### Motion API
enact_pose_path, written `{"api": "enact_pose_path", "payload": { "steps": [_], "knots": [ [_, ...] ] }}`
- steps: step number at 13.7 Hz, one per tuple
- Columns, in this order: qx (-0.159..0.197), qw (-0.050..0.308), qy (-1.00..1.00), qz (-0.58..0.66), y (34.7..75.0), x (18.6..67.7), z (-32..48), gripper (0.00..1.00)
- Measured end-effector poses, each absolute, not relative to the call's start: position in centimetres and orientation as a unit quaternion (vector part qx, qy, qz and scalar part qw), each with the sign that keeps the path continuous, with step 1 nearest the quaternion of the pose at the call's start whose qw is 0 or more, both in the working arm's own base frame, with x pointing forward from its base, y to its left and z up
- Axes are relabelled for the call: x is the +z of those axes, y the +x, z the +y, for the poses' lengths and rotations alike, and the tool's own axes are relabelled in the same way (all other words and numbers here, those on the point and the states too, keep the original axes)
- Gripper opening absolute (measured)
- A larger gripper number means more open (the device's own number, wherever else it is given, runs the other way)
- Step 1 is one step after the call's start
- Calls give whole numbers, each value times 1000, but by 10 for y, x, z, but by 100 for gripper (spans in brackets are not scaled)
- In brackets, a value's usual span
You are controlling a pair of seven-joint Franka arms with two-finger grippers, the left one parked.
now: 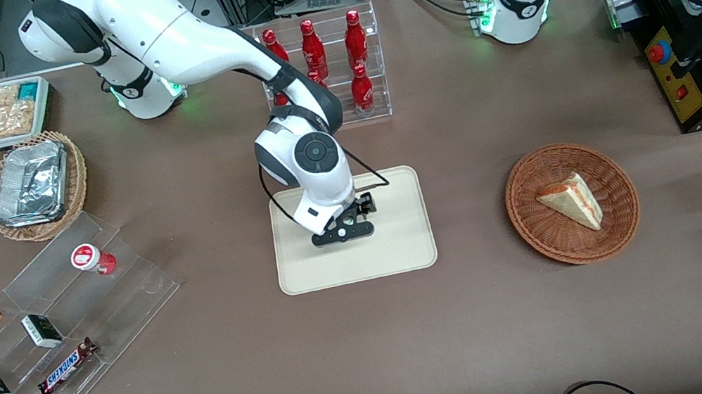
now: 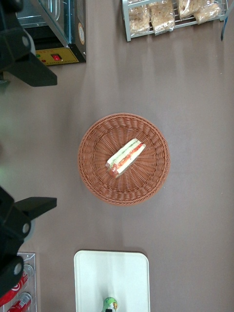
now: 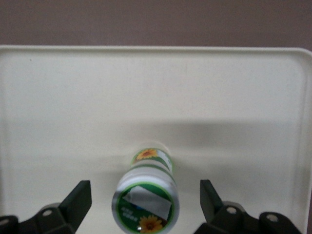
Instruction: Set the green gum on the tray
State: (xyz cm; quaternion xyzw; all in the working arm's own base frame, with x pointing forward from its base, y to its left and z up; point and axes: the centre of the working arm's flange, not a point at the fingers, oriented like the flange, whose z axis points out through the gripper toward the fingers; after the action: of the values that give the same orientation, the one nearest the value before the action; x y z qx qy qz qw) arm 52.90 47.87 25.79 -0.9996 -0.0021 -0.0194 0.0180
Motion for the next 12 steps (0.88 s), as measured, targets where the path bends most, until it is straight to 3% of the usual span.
{"api": "enact_pose_path", "payload": {
  "steps": [3,6,12],
  "knots": [
    [-34,29,-999,16,555,313,450,99],
    [-14,13,-1000,5,566,385,400,99],
    [43,41,-998,-4,563,507,259,100]
  ]
}}
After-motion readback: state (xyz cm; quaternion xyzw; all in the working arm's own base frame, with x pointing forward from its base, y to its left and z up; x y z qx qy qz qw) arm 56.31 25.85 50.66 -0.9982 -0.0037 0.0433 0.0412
